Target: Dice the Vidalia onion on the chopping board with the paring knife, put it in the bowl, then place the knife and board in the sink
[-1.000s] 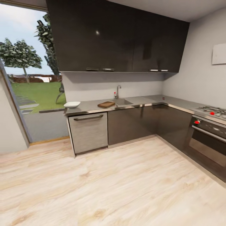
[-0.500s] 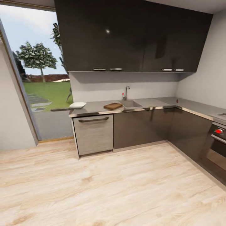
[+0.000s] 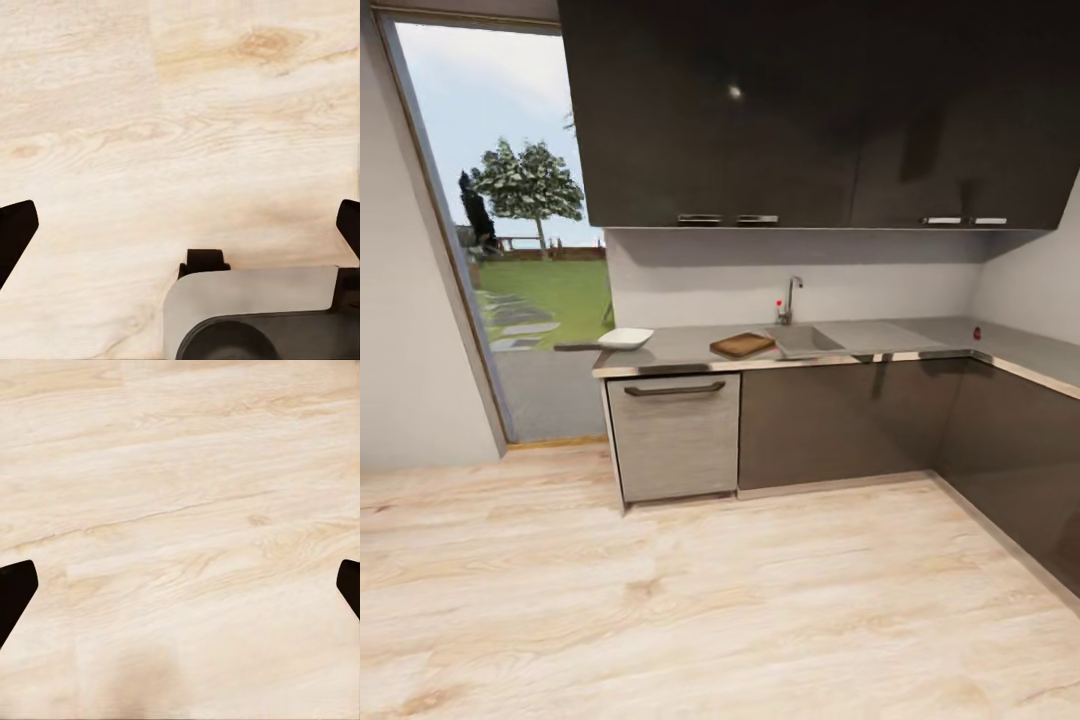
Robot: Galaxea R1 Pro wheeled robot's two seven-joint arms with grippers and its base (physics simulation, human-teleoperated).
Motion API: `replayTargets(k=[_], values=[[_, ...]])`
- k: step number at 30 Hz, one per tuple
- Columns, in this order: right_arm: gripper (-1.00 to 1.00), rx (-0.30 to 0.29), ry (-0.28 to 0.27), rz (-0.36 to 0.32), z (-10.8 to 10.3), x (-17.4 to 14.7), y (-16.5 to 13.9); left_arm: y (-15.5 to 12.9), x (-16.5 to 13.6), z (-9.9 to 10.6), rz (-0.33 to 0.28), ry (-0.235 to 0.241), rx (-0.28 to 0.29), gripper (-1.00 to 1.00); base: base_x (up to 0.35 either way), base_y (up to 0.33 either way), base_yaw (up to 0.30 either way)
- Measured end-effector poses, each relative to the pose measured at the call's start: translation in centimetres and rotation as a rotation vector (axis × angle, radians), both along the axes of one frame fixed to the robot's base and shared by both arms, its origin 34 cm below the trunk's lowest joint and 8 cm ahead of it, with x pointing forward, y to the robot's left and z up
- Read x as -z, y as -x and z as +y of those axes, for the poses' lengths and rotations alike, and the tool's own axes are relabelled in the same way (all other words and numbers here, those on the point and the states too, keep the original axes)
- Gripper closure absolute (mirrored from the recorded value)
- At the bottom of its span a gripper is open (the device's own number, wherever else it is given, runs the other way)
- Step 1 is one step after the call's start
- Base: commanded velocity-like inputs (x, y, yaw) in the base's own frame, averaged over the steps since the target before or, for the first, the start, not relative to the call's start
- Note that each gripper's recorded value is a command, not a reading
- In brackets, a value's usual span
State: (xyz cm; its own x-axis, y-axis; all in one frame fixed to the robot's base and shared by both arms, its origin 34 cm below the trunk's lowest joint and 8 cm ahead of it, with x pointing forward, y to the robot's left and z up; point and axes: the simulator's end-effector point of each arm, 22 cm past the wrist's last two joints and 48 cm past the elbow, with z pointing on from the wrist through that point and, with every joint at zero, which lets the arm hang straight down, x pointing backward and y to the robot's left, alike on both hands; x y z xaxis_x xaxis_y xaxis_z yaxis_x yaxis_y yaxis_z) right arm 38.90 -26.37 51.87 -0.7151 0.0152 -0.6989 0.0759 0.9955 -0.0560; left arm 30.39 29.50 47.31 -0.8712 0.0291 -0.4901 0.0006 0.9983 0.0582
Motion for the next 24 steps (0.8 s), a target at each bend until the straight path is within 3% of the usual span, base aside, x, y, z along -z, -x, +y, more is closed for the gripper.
replayTargets(k=[9,24], values=[[-1.0,0.0,0.0,0.0,0.0,0.0,0.0,0.04,0.02,-0.1,0.001,0.001,0.0,-1.0,0.283,-0.207,0.165],[-1.0,0.0,0.001,-0.004,-0.07,-0.09,-0.1,-0.07,-0.03,-0.12,-0.002,0.002,0.0,-1.0,0.283,-0.206,-0.037]])
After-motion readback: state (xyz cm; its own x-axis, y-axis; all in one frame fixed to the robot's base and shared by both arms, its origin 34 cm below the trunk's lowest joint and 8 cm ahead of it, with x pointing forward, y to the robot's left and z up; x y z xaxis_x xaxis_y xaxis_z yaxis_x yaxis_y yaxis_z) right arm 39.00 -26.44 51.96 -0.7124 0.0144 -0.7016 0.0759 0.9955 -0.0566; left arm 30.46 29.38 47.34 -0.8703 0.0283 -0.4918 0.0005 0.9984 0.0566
